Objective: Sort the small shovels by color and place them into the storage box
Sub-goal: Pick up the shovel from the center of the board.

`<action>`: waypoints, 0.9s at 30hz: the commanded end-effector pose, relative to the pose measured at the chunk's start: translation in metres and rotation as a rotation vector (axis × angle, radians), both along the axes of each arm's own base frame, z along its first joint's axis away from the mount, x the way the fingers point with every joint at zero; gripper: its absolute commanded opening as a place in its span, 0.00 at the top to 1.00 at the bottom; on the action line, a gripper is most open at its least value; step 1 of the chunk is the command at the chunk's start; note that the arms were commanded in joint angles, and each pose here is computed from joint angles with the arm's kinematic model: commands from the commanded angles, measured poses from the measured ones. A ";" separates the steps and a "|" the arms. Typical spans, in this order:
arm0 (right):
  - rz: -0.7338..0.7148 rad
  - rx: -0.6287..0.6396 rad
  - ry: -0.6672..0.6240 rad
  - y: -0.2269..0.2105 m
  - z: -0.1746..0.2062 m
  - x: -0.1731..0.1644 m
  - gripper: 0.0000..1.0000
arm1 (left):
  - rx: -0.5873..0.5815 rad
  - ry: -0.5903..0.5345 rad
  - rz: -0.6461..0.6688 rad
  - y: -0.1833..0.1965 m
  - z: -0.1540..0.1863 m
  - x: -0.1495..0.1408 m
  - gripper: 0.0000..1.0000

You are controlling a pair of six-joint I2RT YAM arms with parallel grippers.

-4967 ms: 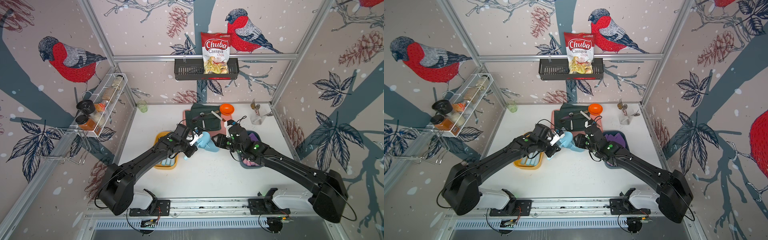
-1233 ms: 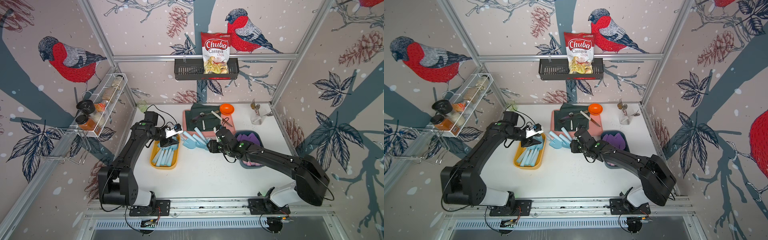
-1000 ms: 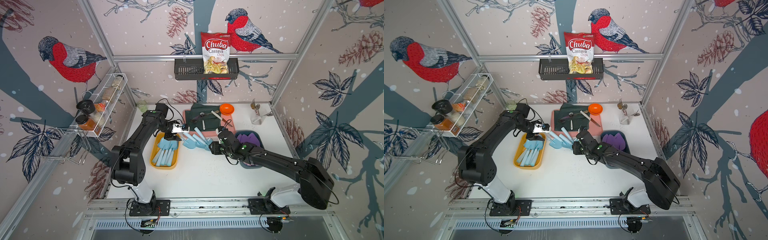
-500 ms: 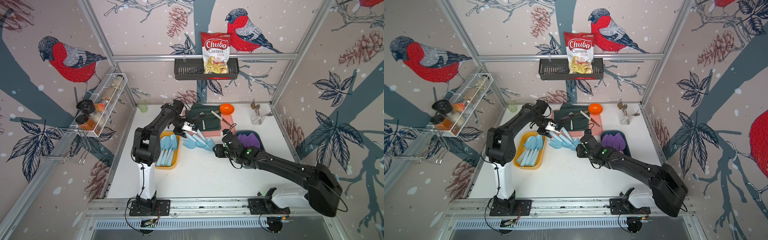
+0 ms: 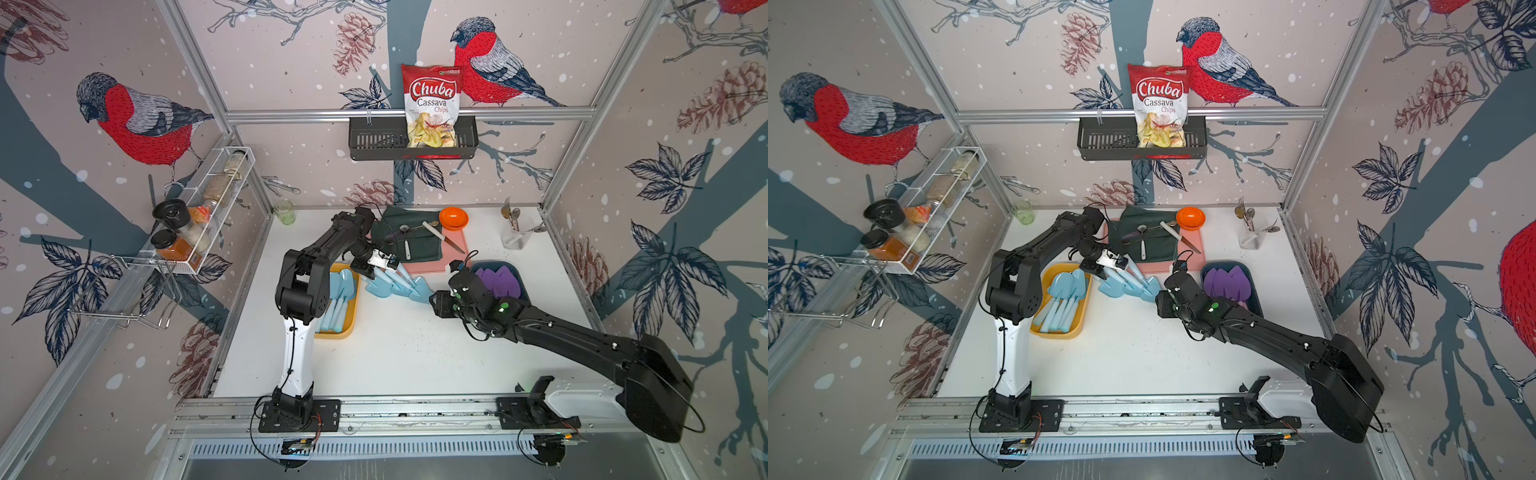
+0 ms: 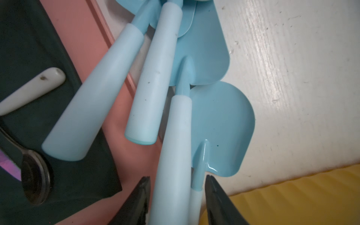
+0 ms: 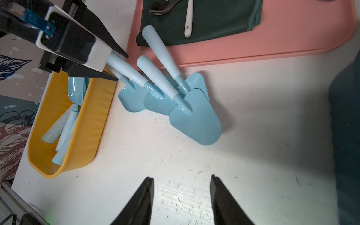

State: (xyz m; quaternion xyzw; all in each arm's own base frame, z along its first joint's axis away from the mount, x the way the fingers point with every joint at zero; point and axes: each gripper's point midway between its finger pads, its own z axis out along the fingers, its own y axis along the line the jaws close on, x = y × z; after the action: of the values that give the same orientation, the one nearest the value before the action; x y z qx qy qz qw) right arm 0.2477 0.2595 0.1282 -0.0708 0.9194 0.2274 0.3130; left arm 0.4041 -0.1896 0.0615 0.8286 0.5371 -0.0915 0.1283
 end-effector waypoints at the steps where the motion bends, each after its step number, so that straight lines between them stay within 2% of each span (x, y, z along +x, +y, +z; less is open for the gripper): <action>1: -0.028 -0.004 -0.004 -0.005 0.001 0.002 0.49 | 0.016 0.000 -0.035 0.000 -0.001 -0.003 0.60; 7: -0.037 -0.001 -0.012 -0.009 0.004 0.002 0.49 | -0.003 0.004 -0.078 -0.002 0.012 -0.012 0.88; 11: -0.041 0.009 -0.021 -0.010 0.008 0.002 0.49 | -0.014 -0.001 -0.093 -0.001 0.025 -0.020 1.00; 22: -0.040 0.031 -0.019 -0.009 0.009 0.001 0.49 | -0.003 0.033 -0.099 0.012 0.057 -0.060 1.00; 27: -0.026 0.077 -0.019 -0.006 0.010 0.000 0.49 | -0.058 0.003 -0.053 0.011 0.071 -0.077 1.00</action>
State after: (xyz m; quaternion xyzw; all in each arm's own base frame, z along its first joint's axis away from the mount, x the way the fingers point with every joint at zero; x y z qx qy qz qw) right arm 0.2470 0.2483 0.1317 -0.0527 0.9161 0.2336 0.3216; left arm 0.3392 -0.1730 0.1220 0.8500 0.5017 -0.0947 0.1296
